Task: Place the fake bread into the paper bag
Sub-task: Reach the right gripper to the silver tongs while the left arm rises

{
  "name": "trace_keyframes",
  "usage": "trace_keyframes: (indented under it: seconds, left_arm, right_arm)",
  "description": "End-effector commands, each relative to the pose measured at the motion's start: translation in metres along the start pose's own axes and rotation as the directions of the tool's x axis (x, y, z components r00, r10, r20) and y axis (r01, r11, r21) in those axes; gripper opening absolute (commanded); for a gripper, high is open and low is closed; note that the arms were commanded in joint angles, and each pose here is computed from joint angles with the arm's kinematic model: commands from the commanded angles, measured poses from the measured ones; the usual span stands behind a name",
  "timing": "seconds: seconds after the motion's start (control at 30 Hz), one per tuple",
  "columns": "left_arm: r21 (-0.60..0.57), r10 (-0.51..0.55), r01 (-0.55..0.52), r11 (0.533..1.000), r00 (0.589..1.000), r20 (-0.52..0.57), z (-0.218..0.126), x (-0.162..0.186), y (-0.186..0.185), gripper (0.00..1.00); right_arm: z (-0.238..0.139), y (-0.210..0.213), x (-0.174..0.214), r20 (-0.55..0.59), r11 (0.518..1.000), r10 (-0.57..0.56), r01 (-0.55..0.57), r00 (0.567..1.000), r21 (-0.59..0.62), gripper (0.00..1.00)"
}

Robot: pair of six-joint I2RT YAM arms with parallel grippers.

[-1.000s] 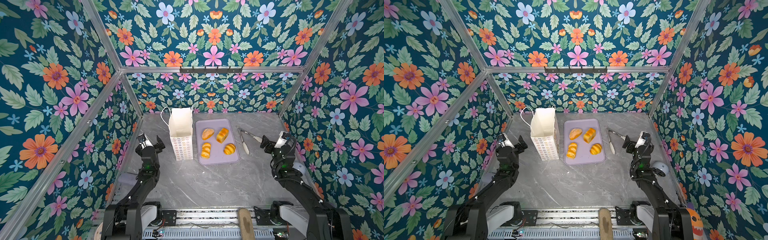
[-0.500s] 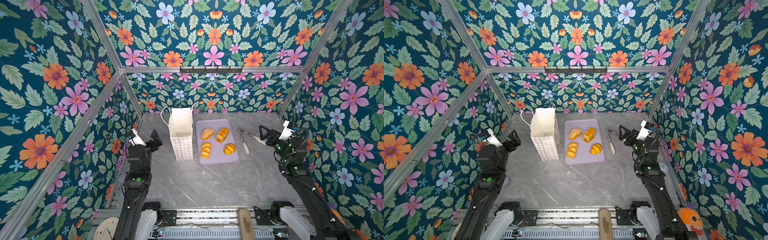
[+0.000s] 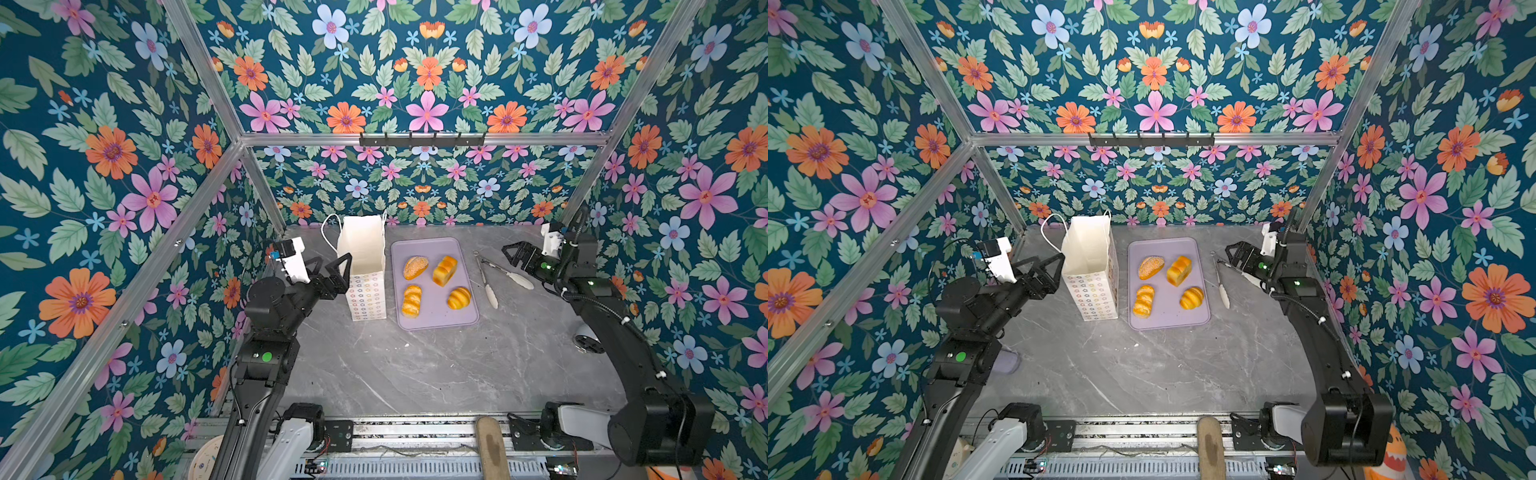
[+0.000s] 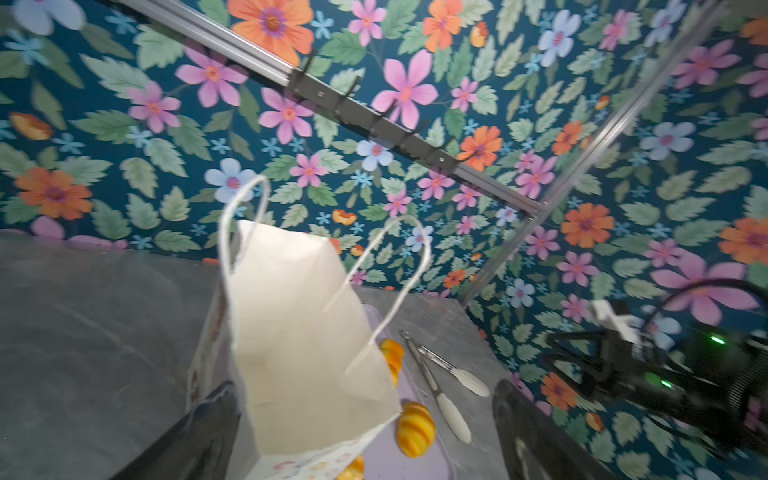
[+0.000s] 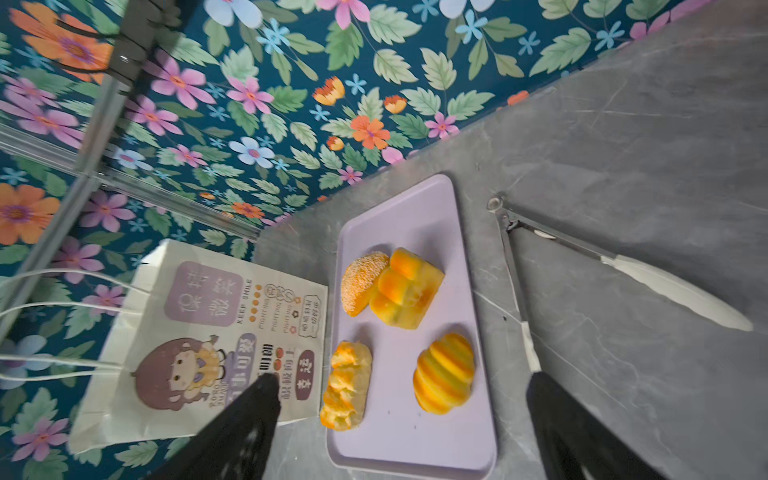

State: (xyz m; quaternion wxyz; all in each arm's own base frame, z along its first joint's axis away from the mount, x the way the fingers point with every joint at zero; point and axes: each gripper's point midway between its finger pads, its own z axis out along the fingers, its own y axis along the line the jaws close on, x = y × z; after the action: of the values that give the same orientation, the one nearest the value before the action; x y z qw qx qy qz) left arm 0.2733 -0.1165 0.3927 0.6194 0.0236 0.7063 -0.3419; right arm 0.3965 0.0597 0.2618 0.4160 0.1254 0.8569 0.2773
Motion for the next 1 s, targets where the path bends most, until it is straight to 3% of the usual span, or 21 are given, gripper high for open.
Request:
trace_keyframes:
  seconds: [0.0,0.1,0.2,0.43,0.6,0.7,0.97]
  left_arm:
    - [0.137,0.026,-0.026,0.990,1.000,-0.002,0.004,-0.002,-0.042,0.96]
    - [0.222,0.063,-0.048,0.974,0.996,-0.063,0.018,0.016,-0.071,0.95]
    - [0.307,0.109,-0.063,0.949,0.985,-0.134,0.033,0.039,-0.102,1.00]
    - [0.500,0.271,-0.125,0.857,0.934,-0.231,0.045,0.091,-0.165,1.00]
    - [0.516,0.285,-0.119,0.848,0.924,-0.254,0.059,0.105,-0.171,1.00]
    - [0.490,0.284,-0.123,0.863,0.920,-0.269,0.072,0.110,-0.169,1.00]
    - [0.420,0.280,-0.137,0.897,0.912,-0.300,0.101,0.128,-0.156,1.00]
  right_arm:
    - [0.017,-0.036,0.022,-0.151,0.986,-0.026,0.051,0.988,0.159,0.94]
    - [0.043,-0.059,0.022,-0.258,0.966,-0.065,0.126,0.964,0.227,0.93]
    - [0.078,-0.082,0.026,-0.386,0.943,-0.131,0.236,0.913,0.237,0.90]
    - [0.139,-0.117,0.034,-0.576,0.901,-0.252,0.406,0.778,0.154,0.86]
    - [0.160,-0.139,0.030,-0.627,0.855,-0.300,0.494,0.719,0.158,0.83]
    - [0.171,-0.144,0.034,-0.652,0.852,-0.313,0.508,0.691,0.130,0.78]
    - [0.184,-0.155,0.042,-0.680,0.852,-0.311,0.512,0.664,0.111,0.75]
